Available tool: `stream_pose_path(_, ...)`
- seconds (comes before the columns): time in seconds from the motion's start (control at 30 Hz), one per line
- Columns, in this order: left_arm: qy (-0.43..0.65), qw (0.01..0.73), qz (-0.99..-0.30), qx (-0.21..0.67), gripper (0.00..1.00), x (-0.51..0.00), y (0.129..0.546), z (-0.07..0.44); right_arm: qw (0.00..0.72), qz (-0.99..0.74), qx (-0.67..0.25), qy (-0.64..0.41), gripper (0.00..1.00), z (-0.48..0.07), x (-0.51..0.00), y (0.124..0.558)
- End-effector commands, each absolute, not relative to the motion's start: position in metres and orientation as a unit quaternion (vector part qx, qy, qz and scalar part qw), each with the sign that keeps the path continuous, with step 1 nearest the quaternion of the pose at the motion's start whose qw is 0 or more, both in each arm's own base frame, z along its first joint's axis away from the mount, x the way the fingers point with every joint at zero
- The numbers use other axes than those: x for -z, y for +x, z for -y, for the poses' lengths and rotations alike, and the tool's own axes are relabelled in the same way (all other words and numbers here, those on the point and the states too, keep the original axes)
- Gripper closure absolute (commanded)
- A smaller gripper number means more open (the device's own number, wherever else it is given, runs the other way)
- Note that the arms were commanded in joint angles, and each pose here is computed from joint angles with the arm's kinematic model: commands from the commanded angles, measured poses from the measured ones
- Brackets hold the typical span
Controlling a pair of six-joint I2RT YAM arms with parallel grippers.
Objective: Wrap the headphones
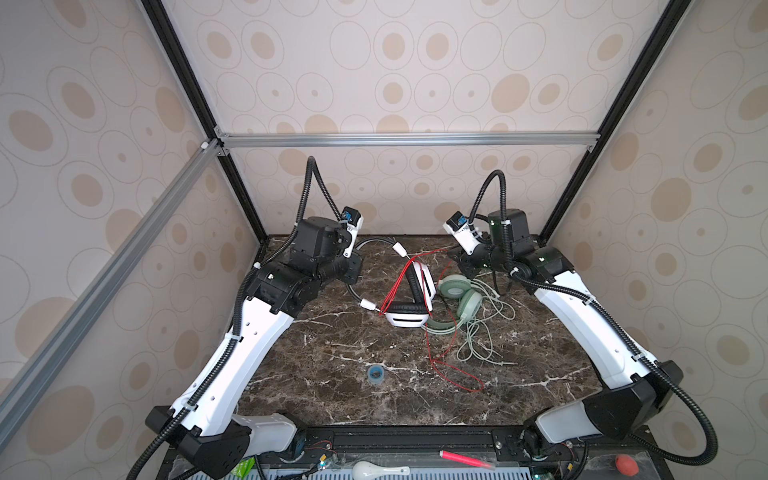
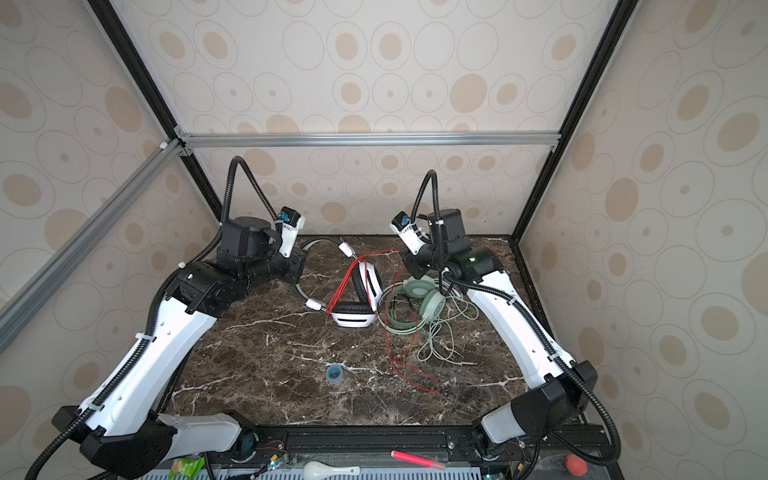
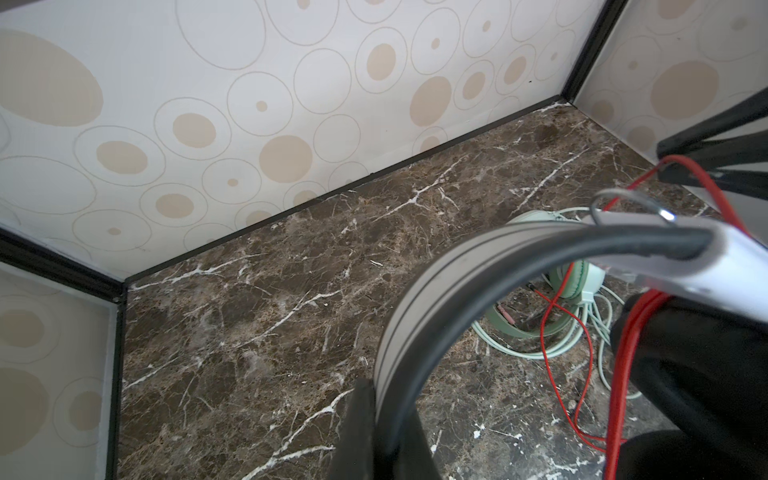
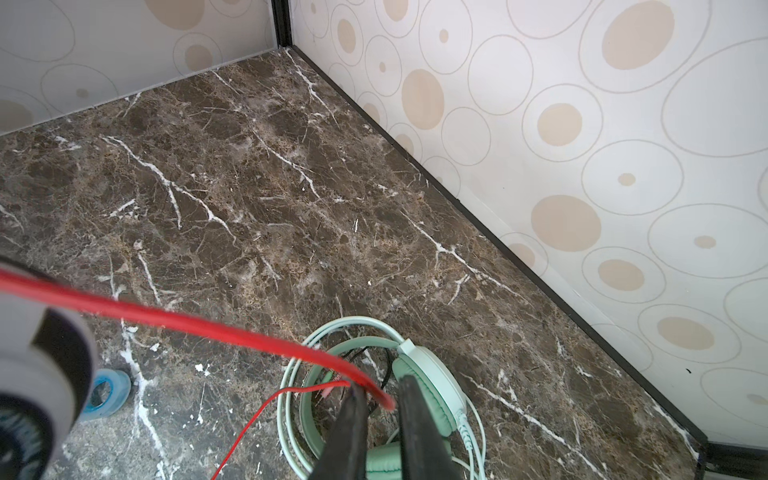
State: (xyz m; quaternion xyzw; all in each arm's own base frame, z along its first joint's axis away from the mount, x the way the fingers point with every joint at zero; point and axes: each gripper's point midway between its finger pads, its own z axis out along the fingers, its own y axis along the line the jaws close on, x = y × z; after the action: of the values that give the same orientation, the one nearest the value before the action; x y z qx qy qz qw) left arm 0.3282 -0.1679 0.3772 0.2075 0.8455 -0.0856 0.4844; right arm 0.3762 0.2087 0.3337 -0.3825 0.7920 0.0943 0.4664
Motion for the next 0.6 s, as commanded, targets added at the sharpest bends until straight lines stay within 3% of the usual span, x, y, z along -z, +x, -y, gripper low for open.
stream_pose_path(0.0,0.217,0.533,-0.804,0.151,1.00,-0.429,0.313,0.182,0.479,-0.781,-0.091,-0.390,0.82,-0.214,-0.335,0.384)
stream_pose_path(0.57,0.215,0.565,-0.769,0.209,1.00,-0.479,0.303,0.194,0.481,-0.767,-0.191,-0.380,0.75,-0.239,-0.323,0.373)
